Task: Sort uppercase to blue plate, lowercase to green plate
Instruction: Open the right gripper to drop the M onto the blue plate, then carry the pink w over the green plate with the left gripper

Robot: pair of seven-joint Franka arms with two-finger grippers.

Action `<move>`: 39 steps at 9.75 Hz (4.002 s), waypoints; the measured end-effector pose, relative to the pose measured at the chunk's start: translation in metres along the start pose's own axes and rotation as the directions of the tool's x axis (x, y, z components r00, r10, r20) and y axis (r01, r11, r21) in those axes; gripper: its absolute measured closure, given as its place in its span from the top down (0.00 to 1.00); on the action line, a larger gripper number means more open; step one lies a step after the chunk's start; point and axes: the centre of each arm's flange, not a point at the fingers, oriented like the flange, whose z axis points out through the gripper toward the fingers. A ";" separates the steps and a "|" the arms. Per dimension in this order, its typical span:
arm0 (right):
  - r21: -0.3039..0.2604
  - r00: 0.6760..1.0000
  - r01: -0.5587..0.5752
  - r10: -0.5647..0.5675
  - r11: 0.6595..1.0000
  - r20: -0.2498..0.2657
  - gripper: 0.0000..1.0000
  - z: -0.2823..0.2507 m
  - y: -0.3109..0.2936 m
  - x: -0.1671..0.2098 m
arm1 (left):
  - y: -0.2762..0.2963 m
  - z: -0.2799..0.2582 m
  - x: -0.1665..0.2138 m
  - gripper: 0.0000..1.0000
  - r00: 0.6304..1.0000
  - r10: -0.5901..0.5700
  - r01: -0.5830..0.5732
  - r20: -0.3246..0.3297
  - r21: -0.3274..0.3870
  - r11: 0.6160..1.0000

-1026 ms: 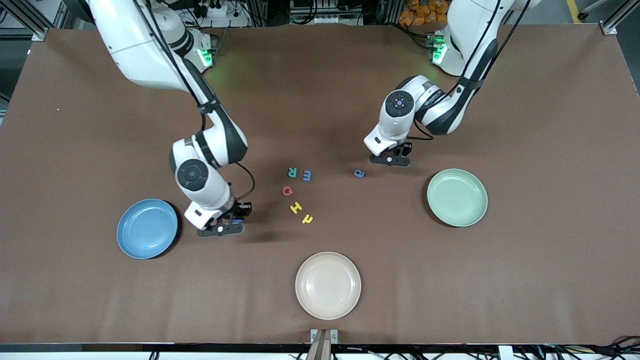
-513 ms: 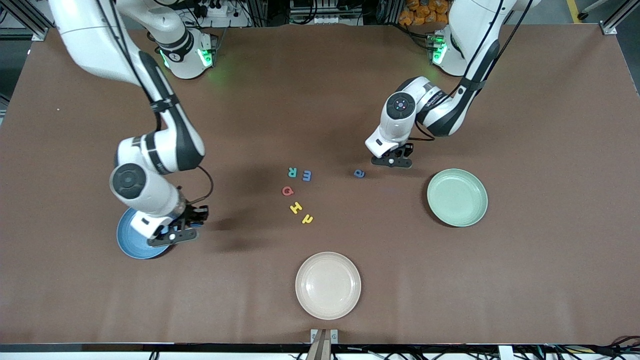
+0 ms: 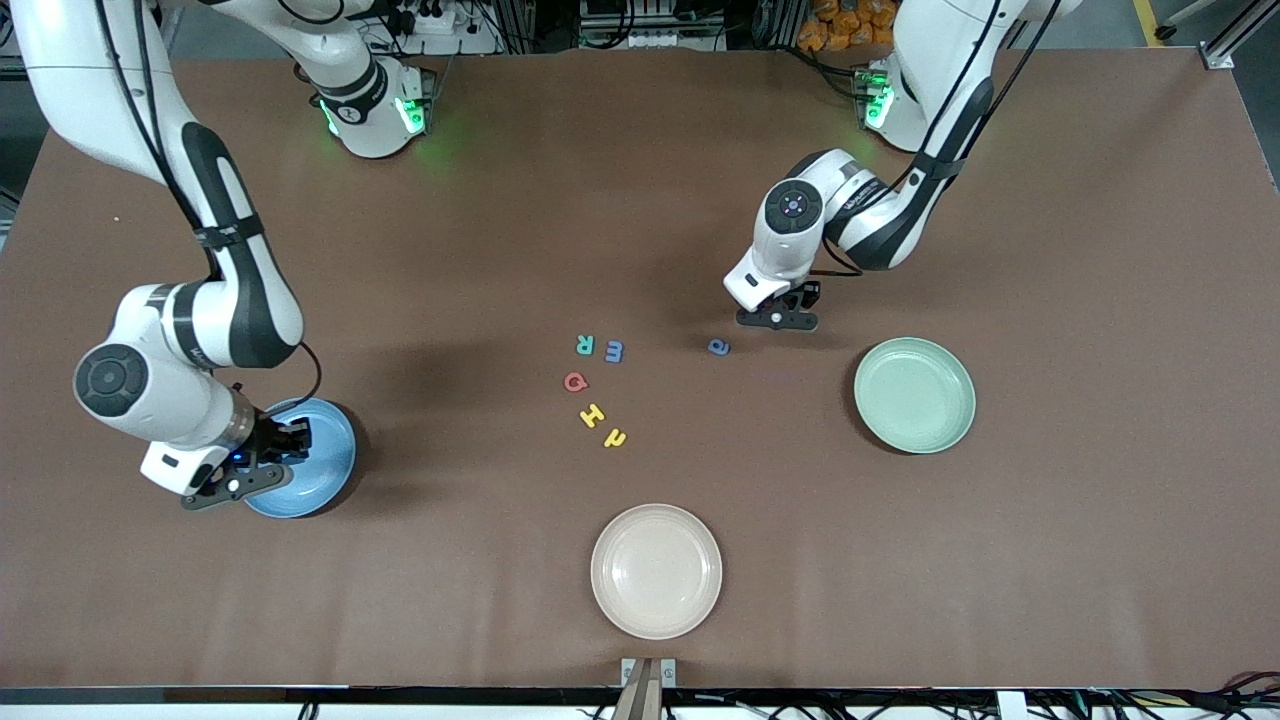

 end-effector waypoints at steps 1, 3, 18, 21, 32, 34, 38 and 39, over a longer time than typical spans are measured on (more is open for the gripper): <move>0.000 1.000 -0.001 0.001 1.000 0.000 0.61 0.000 0.001 0.000 | -0.003 0.000 0.002 0.68 1.000 0.005 -0.005 -0.004 0.006 1.000; 0.004 1.000 -0.003 0.003 1.000 0.000 0.87 0.000 -0.003 0.001 | -0.006 0.000 0.004 0.68 1.000 0.004 -0.004 -0.010 0.007 1.000; 0.011 1.000 -0.005 0.005 1.000 0.007 1.00 0.001 -0.013 0.003 | -0.008 0.009 -0.005 0.70 0.998 -0.061 0.060 -0.028 -0.043 0.997; 0.012 1.000 -0.005 0.005 1.000 0.009 1.00 0.002 -0.014 0.002 | -0.008 0.009 -0.005 0.70 0.998 -0.064 0.063 -0.029 -0.045 0.997; 0.016 0.996 -0.080 0.080 0.997 0.026 1.00 0.002 -0.054 0.012 | -0.006 0.004 -0.004 0.40 0.998 -0.052 0.050 -0.041 -0.054 0.997; 0.015 0.994 -0.105 0.104 0.994 0.026 1.00 0.001 -0.065 0.015 | -0.026 -0.004 0.016 0.40 0.997 -0.028 0.024 -0.065 -0.063 0.998; 0.014 0.990 -0.138 0.138 0.990 0.028 1.00 0.001 -0.081 0.018 | -0.078 -0.043 0.059 0.40 0.999 0.037 -0.037 -0.034 -0.010 0.999; 0.014 0.989 -0.145 0.144 0.989 0.029 1.00 0.001 -0.084 0.019 | -0.083 -0.060 0.069 0.40 0.998 0.067 -0.067 -0.005 -0.019 0.998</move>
